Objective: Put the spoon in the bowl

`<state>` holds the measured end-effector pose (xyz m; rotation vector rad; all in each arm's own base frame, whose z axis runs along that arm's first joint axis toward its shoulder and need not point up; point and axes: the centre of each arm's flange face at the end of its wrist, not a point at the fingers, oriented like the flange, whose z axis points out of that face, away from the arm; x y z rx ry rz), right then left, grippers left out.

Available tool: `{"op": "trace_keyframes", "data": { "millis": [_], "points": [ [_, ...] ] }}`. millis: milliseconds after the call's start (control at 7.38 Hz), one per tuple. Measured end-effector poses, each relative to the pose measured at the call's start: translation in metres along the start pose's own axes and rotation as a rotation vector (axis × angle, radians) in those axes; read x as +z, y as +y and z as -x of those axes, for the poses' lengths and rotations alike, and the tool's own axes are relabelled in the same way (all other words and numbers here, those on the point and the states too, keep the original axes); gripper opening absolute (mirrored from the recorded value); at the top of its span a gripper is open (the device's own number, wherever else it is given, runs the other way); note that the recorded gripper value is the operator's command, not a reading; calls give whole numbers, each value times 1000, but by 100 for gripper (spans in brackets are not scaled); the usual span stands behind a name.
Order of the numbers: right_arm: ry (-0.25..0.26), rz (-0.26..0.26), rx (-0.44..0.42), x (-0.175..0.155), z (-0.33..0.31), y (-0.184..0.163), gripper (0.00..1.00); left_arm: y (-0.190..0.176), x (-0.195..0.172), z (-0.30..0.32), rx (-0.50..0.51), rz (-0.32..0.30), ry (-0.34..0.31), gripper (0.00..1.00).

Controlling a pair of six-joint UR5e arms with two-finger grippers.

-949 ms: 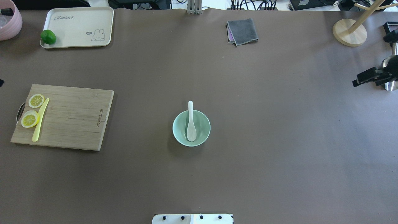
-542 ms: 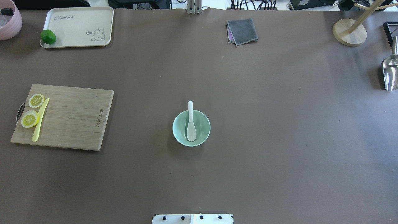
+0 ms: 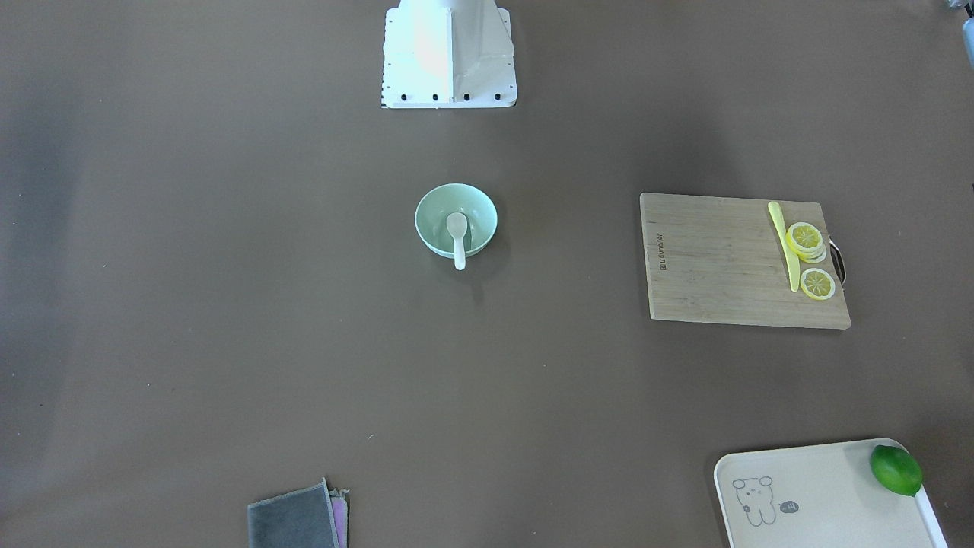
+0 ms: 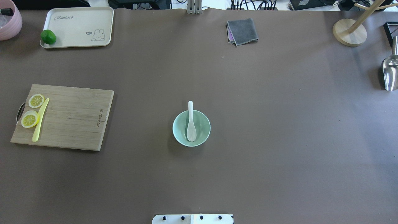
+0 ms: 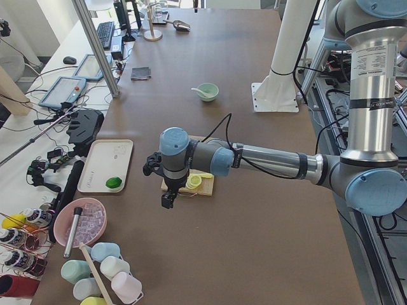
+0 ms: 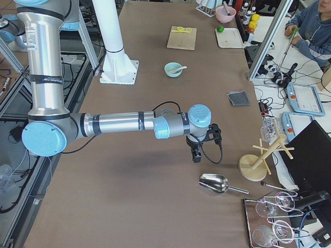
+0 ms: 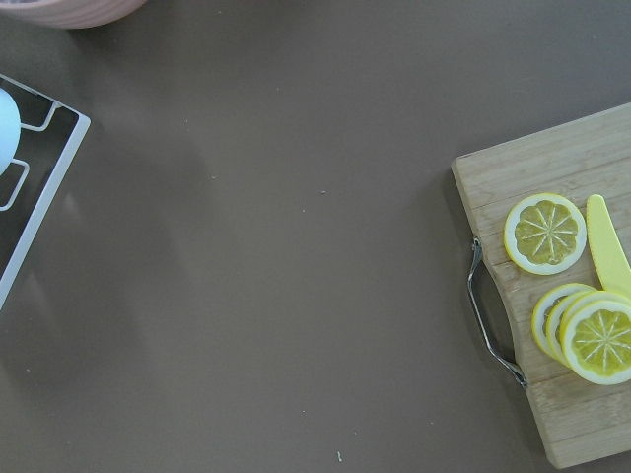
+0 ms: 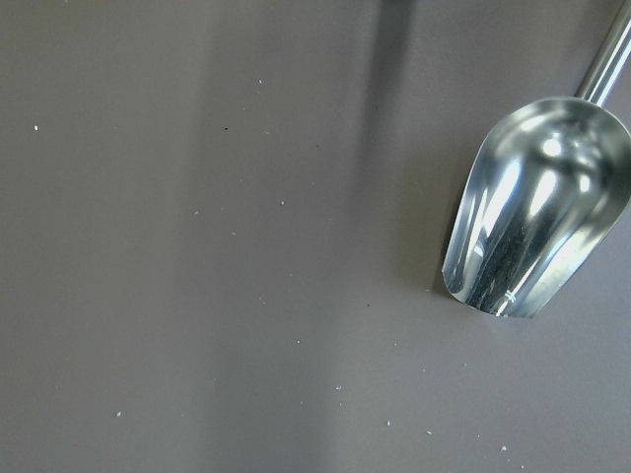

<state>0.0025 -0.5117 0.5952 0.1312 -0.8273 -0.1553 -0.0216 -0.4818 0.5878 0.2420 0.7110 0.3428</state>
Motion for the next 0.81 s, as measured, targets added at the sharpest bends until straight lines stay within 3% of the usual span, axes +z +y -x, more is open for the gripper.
{"op": "trace_keyframes", "data": {
  "millis": [814],
  "points": [
    [-34, -2, -21, -1, 14, 11, 100, -6, -2, -2, 23, -21, -3, 98]
  ]
}}
